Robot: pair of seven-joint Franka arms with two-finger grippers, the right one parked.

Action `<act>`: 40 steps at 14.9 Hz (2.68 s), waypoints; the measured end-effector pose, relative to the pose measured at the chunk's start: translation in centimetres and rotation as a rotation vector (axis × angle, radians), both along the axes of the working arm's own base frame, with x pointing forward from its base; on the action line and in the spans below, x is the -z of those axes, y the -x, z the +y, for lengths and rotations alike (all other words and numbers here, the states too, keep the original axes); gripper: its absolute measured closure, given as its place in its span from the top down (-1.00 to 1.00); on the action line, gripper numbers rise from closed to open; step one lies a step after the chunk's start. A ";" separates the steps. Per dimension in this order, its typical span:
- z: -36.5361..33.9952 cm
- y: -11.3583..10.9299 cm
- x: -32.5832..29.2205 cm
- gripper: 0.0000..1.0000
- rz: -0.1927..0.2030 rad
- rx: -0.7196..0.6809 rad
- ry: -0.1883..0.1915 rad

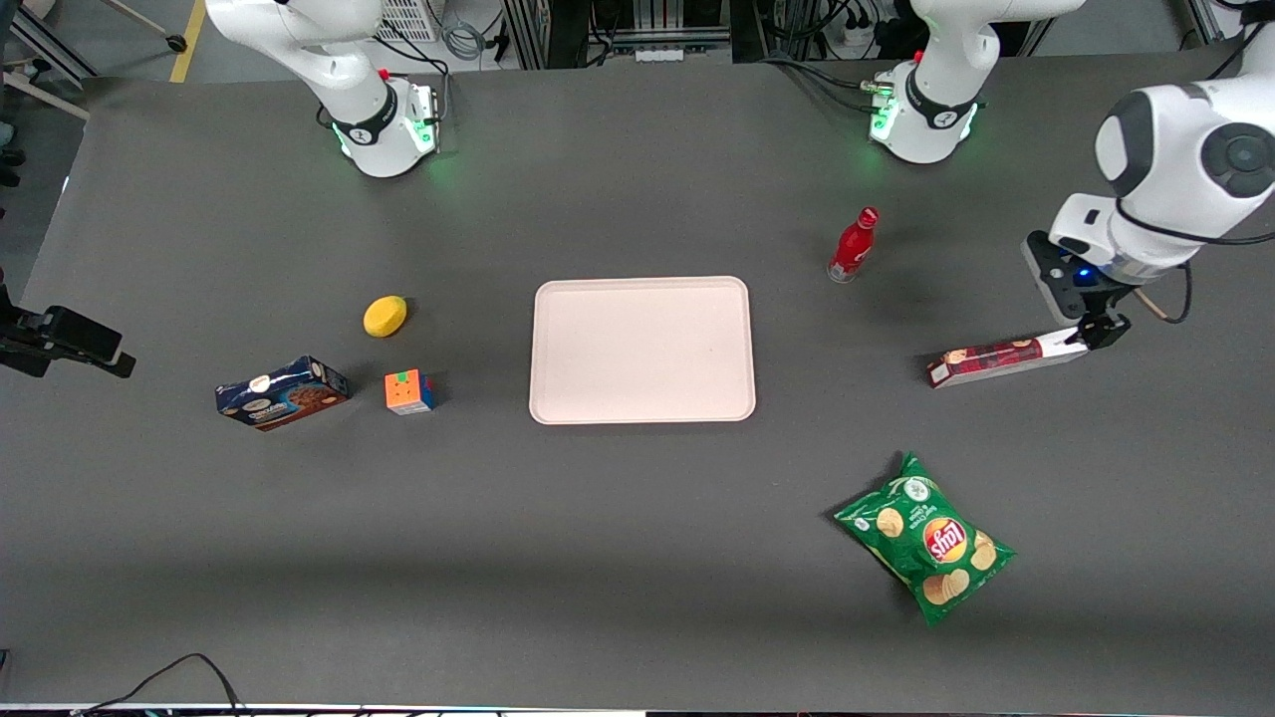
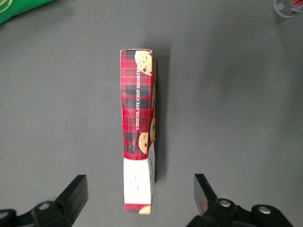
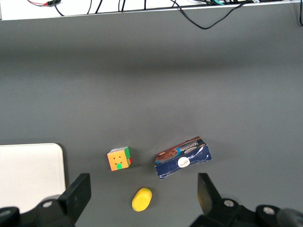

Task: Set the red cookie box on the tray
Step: 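Lower the left gripper and close it on the cookie box, then lift the cookie box upright with the left gripper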

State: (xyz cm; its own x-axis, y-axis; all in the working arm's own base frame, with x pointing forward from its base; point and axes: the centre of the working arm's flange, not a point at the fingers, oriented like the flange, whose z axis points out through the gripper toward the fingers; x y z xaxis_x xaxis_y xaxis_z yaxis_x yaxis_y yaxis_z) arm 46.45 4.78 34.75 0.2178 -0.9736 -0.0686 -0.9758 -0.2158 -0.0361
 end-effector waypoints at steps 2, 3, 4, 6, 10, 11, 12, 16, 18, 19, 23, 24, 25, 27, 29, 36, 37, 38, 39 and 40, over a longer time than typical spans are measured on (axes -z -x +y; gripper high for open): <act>-0.2 0.1 2.2 1.00 -0.035 0.035 0.002; -0.2 -0.1 3.2 1.00 -0.048 0.053 0.002; -0.3 -0.3 4.2 1.00 -0.057 0.064 0.003; 0.0 -0.6 6.0 1.00 -0.062 0.069 0.002; 1.2 -0.9 8.2 1.00 -0.074 0.092 0.000; 1.6 -0.8 8.6 1.00 -0.070 0.085 0.001; 1.8 -0.8 9.0 1.00 -0.065 0.076 0.005; 2.3 -0.5 10.5 1.00 -0.042 0.038 0.027; 2.3 -0.4 11.1 1.00 -0.030 0.028 0.033; 2.3 -0.3 11.4 1.00 -0.023 0.027 0.035; 2.4 0.4 13.1 1.00 0.012 -0.006 0.054; 2.4 0.5 13.5 0.97 0.019 -0.008 0.055; 2.3 0.5 13.8 0.88 0.025 -0.008 0.056; 2.1 0.5 13.9 0.70 0.026 -0.005 0.057; 1.9 0.2 13.8 0.25 0.017 0.000 0.057; 1.5 -2.6 12.0 -0.58 -0.042 0.004 0.060; 1.0 -3.3 11.4 -0.58 -0.057 0.012 0.062; 0.6 -4.2 10.6 -0.58 -0.069 0.019 0.065; 0.2 -5.1 9.5 -0.58 -0.064 0.022 0.070; 0.1 -6.0 8.0 -0.62 -0.052 0.021 0.076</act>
